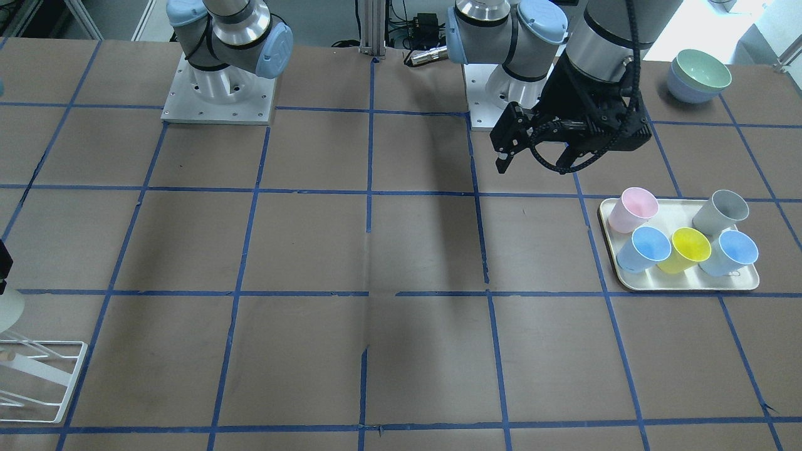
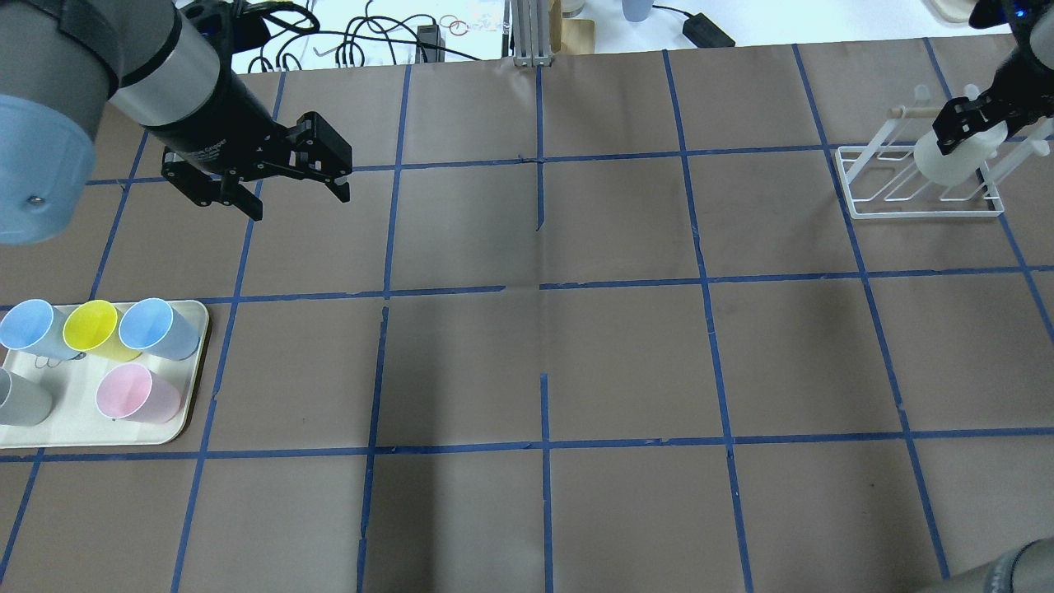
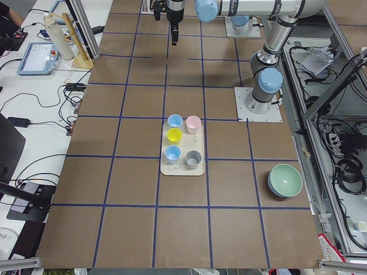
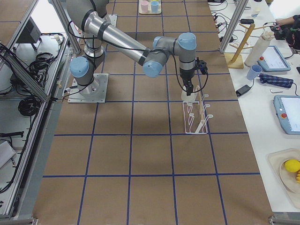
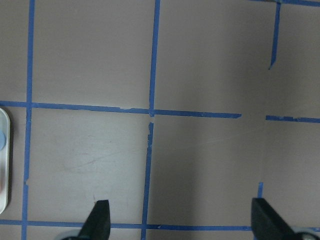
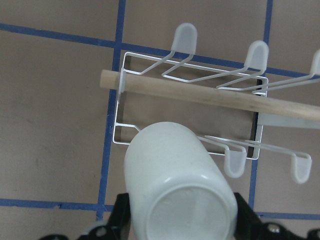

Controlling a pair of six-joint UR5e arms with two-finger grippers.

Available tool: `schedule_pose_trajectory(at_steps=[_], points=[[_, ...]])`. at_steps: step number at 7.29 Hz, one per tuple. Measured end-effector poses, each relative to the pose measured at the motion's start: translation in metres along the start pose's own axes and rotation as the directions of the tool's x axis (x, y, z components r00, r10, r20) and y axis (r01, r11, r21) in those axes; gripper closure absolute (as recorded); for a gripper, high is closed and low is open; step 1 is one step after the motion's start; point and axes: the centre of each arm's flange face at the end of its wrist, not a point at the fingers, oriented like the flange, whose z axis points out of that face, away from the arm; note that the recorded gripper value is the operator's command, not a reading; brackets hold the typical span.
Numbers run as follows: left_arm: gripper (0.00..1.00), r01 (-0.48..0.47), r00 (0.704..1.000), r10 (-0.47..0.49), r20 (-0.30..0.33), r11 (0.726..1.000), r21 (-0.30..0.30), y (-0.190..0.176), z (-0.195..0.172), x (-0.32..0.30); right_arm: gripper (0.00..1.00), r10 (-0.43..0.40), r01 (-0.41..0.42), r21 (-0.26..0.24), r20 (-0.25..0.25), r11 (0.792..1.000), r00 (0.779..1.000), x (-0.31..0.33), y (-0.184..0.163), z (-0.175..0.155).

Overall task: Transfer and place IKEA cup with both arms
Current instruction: 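Lift the white cup with the right gripper while the left gripper approaches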

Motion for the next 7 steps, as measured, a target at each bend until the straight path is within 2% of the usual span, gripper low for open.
schedule_pose_trajectory(at_steps=[2,4,5,6,7], points=[[0.00,0.011,0.992,-0.018,-0.126,0.999,-0.053,-0.008,0.000,-0.040,0.74,-0.002,0.002,0.005,-0.006,1.000,1.000,-0.003,0.007,-0.024],[0.00,0.010,0.960,-0.035,-0.278,0.996,-0.093,-0.009,0.012,-0.075,0.75,-0.012,0.012,0.027,-0.002,1.000,1.000,-0.012,0.013,-0.051],[0.00,0.024,0.930,-0.061,-0.363,0.994,-0.106,-0.009,0.021,-0.080,0.78,-0.030,0.028,0.038,0.043,0.999,0.999,-0.028,0.013,-0.061],[0.00,0.040,0.883,-0.090,-0.461,0.992,-0.118,-0.010,0.030,-0.076,0.78,-0.058,0.052,0.045,0.138,0.998,0.989,-0.054,0.011,-0.064],[0.00,0.041,0.825,-0.104,-0.555,0.991,-0.125,-0.010,0.036,-0.062,0.79,-0.086,0.076,0.051,0.249,0.996,0.965,-0.084,0.007,-0.065]])
